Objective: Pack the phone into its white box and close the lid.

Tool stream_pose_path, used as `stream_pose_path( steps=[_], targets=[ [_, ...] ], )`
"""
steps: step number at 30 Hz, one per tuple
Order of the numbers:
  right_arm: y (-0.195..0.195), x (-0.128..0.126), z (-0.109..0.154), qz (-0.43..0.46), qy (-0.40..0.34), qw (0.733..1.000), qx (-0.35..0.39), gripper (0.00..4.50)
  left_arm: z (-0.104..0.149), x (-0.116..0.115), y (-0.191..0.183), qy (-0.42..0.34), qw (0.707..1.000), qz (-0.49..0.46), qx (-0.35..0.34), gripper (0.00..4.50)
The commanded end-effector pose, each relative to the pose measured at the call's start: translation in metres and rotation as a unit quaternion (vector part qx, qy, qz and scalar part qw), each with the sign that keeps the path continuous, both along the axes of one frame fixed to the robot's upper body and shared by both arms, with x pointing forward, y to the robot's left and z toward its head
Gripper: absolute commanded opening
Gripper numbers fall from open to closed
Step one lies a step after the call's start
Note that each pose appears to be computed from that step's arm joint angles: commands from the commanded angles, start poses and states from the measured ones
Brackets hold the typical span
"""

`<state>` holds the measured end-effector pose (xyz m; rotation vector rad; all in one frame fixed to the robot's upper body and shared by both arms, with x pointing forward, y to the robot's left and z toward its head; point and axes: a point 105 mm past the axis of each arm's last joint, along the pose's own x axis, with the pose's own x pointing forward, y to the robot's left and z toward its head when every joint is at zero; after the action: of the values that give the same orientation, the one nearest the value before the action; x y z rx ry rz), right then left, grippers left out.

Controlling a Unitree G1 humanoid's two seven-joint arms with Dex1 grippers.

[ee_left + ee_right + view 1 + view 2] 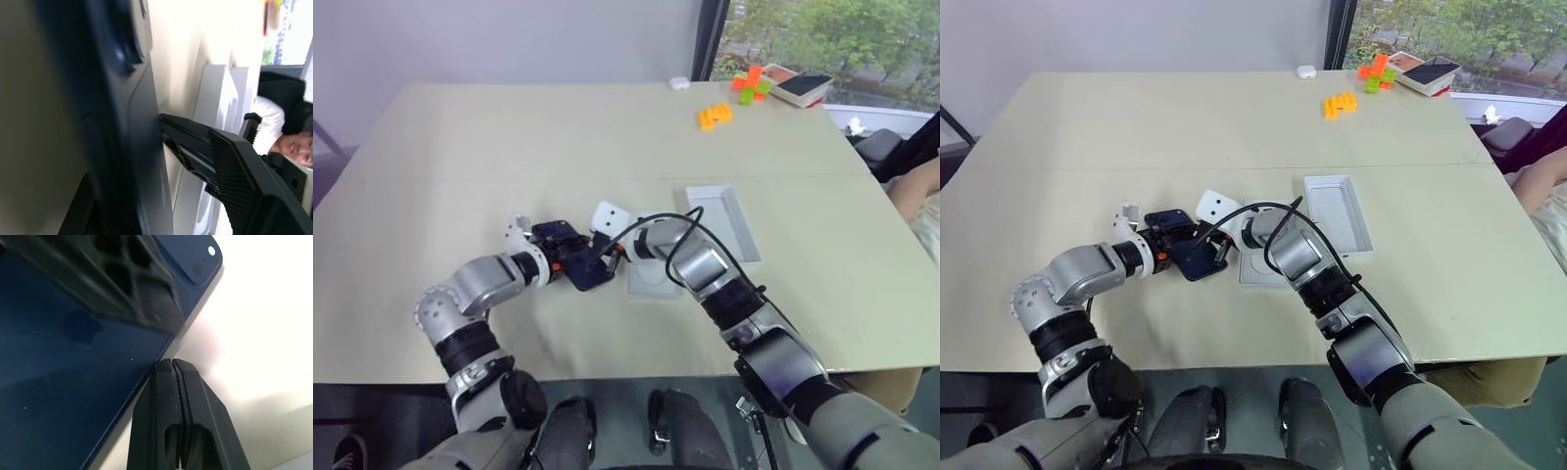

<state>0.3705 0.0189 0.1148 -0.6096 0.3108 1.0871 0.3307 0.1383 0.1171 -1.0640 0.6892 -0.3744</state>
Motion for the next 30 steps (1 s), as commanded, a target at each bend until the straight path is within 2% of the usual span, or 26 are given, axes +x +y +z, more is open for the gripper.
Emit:
stream_pose_path(
  steps=[1,12,15,18,30],
  targets=[
    [0.009,-0.006,0.006,0.018,-0.008,1.000,0.013,0.05,0.027,-0.003,-0.001,-0.049,0.999,-0.002,-0.012,2.41],
    [0.008,-0.003,0.008,0.018,-0.011,1.000,0.013,0.05,0.018,-0.010,-0.009,-0.025,1.000,-0.007,-0.018,2.41],
    [0.007,-0.003,0.007,0.016,-0.012,1.000,0.012,0.00,0.016,-0.010,-0.011,-0.019,0.999,-0.006,-0.027,1.61],
    [0.007,-0.003,0.008,0.015,-0.012,1.000,0.013,0.00,0.012,-0.009,-0.009,-0.012,0.999,0.003,-0.030,0.11],
    [0.006,-0.001,0.012,0.019,-0.031,0.999,0.021,0.00,0.008,-0.016,-0.001,-0.011,1.000,0.001,-0.028,0.05]
  ],
)
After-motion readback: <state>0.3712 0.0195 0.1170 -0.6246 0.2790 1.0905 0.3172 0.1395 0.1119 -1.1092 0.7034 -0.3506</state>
